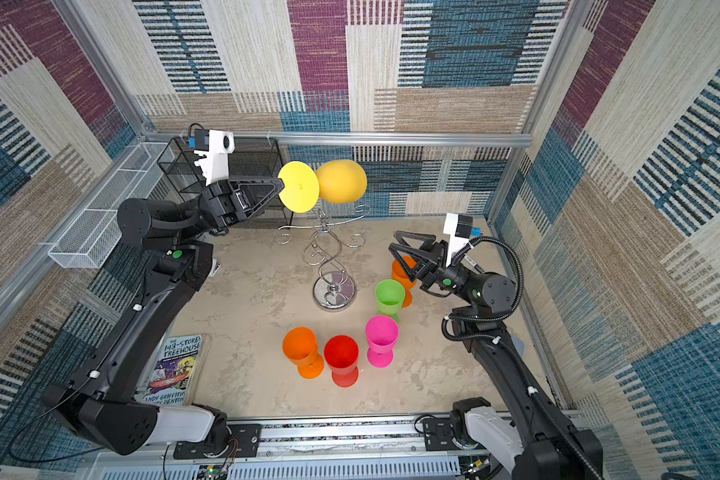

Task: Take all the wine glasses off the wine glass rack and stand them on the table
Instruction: 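Carry the yellow glass toward the right gripper while the right gripper reaches to its bowl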

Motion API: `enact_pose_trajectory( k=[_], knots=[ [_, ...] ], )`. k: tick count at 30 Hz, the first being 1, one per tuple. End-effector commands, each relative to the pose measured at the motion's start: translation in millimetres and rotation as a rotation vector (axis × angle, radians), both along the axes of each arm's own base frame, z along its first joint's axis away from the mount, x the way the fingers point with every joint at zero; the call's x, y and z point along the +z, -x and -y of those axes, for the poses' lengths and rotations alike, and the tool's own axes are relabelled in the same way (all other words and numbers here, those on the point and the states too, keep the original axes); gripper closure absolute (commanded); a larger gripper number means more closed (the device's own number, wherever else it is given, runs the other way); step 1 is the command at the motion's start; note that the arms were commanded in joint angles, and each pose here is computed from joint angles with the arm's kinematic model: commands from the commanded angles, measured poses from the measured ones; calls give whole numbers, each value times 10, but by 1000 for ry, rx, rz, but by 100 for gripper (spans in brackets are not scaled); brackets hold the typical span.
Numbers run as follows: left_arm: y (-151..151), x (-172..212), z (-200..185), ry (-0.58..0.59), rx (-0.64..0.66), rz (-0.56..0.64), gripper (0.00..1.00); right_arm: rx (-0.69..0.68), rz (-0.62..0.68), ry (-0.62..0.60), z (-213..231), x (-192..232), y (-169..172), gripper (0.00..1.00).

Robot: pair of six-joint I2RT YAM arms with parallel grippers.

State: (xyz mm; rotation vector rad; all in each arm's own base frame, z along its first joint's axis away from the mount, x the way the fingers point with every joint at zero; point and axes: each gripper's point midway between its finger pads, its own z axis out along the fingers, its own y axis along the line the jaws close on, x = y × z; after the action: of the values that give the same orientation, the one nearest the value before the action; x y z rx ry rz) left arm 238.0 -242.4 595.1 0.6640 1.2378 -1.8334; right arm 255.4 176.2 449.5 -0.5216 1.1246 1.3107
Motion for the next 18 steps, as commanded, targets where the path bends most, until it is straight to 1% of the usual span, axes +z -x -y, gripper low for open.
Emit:
enact_pose_trajectory(
  k=[1, 4, 8, 15, 18],
  knots=[
    [245, 138, -31, 72, -43, 62, 100, 138, 133, -71, -3, 236, 290, 49],
    [294, 90, 11, 79, -76, 41, 100, 196, 153, -102, -13, 271, 266, 50],
    [293, -34, 59, 76, -89, 5, 100, 244, 180, -121, -17, 319, 256, 49],
    [301, -130, 62, 68, -98, -9, 100, 291, 203, -104, -44, 351, 260, 49],
    [251, -175, 80, 67, -99, -32, 100, 318, 219, -109, -43, 362, 292, 50]
  ],
)
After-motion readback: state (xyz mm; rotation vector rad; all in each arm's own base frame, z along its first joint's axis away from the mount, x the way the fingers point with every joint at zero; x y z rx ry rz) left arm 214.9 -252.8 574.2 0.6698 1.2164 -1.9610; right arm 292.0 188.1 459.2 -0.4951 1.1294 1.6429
